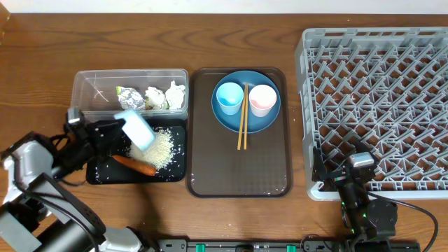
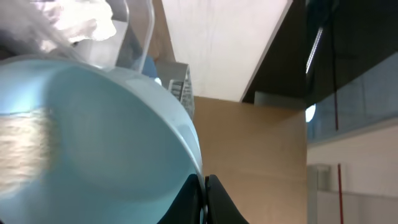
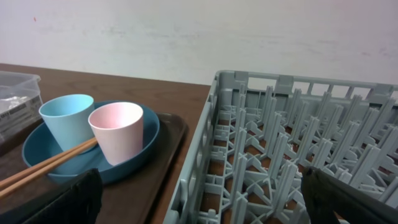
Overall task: Sort waste into correct bins and load items into the dishwasher rack
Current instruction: 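Tilt the white bowl with left gripper to pour rice onto tray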
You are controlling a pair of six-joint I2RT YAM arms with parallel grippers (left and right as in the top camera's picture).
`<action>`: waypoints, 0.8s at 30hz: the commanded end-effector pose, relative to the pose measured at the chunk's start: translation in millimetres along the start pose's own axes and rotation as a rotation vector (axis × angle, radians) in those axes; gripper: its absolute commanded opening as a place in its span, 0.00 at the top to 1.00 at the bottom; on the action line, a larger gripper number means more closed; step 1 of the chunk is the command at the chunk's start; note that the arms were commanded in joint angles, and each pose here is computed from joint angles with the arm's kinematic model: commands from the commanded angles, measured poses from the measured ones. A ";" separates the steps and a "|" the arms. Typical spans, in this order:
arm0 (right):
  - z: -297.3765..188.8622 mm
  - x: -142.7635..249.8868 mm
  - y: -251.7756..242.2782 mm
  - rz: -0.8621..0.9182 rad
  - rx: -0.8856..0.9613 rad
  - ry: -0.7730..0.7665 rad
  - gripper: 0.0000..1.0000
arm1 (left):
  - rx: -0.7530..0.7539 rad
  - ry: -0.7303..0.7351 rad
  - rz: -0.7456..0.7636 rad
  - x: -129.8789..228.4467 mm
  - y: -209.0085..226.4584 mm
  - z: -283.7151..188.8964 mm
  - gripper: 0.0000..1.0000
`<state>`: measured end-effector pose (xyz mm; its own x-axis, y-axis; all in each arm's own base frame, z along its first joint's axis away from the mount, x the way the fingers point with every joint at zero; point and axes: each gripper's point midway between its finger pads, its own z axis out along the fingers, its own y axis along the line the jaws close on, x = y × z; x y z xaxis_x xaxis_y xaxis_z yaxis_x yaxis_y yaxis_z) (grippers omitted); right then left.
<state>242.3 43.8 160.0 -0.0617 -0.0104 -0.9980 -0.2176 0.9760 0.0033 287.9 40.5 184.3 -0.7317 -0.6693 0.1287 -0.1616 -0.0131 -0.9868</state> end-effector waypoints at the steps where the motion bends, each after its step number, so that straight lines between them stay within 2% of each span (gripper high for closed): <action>1: -0.2 0.6 -1.2 -0.003 0.005 0.000 0.01 | -0.007 -0.009 0.072 5.1 1.1 -5.3 0.94; 4: -0.2 0.5 -1.2 -0.003 0.005 0.000 0.01 | -0.004 -0.008 0.142 9.3 -0.8 -6.4 0.94; 10: -0.2 0.6 -1.2 -0.003 0.005 0.000 0.01 | -0.007 -0.012 0.166 6.9 0.3 -6.8 0.94; 18: -0.2 0.6 -1.2 -0.003 0.005 0.000 0.01 | -0.003 -0.001 0.077 15.1 -3.0 -6.8 0.94; 21: -0.2 0.5 -1.2 -0.003 0.005 0.000 0.01 | -0.004 -0.004 0.128 13.3 -2.2 -6.9 0.94; 24: -0.2 0.5 -1.2 -0.003 0.005 0.000 0.01 | 0.003 -0.001 0.105 15.3 -4.2 -6.2 0.94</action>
<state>242.3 43.7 160.0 -0.0618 -0.0100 -0.9980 -0.2173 0.9761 0.0037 273.0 33.9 188.0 -0.7488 -0.6598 0.0637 -0.1236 0.0445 -0.9913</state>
